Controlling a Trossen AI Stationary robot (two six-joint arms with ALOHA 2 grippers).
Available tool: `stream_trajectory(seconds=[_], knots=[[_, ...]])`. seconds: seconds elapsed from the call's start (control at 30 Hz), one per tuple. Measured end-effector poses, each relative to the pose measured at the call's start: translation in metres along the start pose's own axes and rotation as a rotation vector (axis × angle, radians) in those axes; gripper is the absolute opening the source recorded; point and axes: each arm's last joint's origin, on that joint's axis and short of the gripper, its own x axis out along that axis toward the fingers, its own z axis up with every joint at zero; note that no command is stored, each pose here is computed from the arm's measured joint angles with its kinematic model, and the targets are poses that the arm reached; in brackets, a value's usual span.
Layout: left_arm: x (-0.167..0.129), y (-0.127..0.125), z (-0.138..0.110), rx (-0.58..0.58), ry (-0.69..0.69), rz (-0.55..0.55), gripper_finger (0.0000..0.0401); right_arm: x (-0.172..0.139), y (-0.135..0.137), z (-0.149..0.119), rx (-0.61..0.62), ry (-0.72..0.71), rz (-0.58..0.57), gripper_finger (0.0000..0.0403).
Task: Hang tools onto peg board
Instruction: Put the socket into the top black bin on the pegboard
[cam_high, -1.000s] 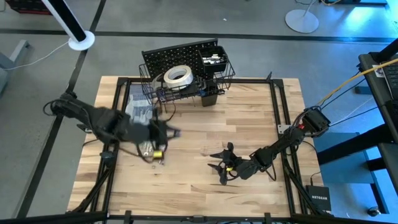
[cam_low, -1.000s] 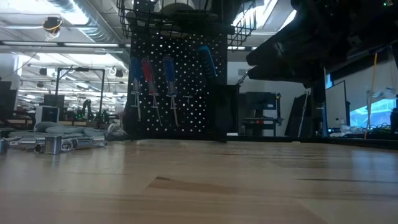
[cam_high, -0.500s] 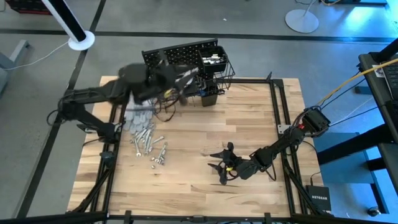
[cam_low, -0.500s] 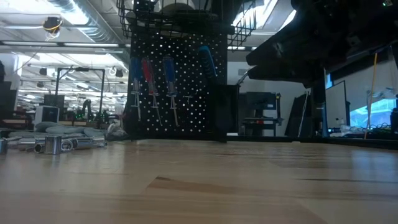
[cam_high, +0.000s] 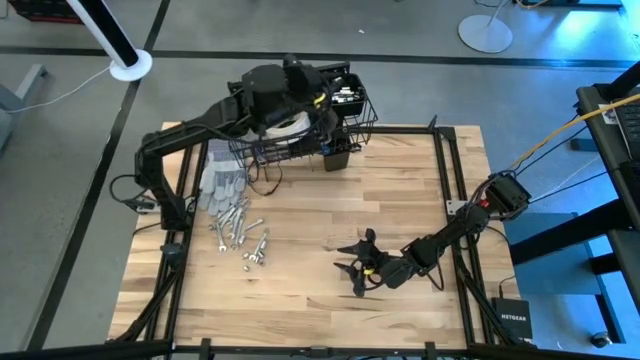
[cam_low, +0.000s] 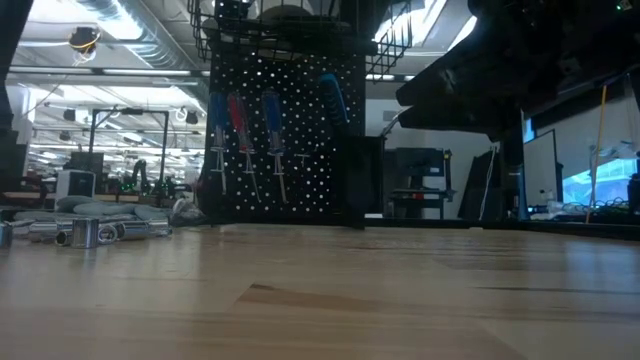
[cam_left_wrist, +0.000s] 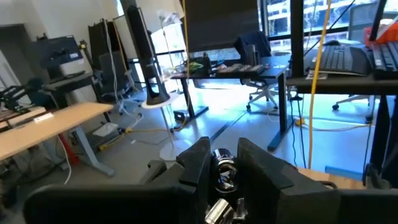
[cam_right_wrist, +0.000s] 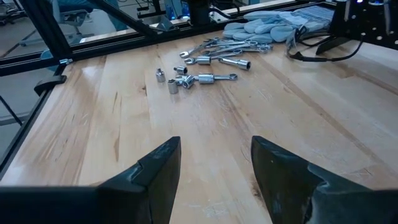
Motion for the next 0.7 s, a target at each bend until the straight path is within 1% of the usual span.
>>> stream_trajectory(seconds=[0.1,0.3,0.43,0.5,0.57,0.7], knots=[[0.001,0.003,-0.001,0.002,0.009,0.007,0.0082,0.000,0.000,0.000,0.000,0.002,0.004,0.0199],[-0.004,0.005,0.002,0.003,0.009,0.005,0.0150,0.000,0.000,0.000,0.000,0.002,0.004,0.0199],[-0.014,0.004,0.003,0.018,0.049,-0.015,0.0181,0.000,0.000,0.000,0.000,0.002,0.005,0.0199],[-0.026,0.003,0.006,0.034,0.077,-0.038,0.0188,0.000,0.000,0.000,0.000,0.002,0.004,0.0199],[-0.045,0.004,0.013,0.039,0.088,-0.067,0.0191,0.000,0.000,0.000,0.000,0.003,0.005,0.0199],[-0.099,0.006,0.028,0.032,0.127,-0.156,0.0187,0.000,0.000,0.000,-0.001,0.007,0.012,0.0199]])
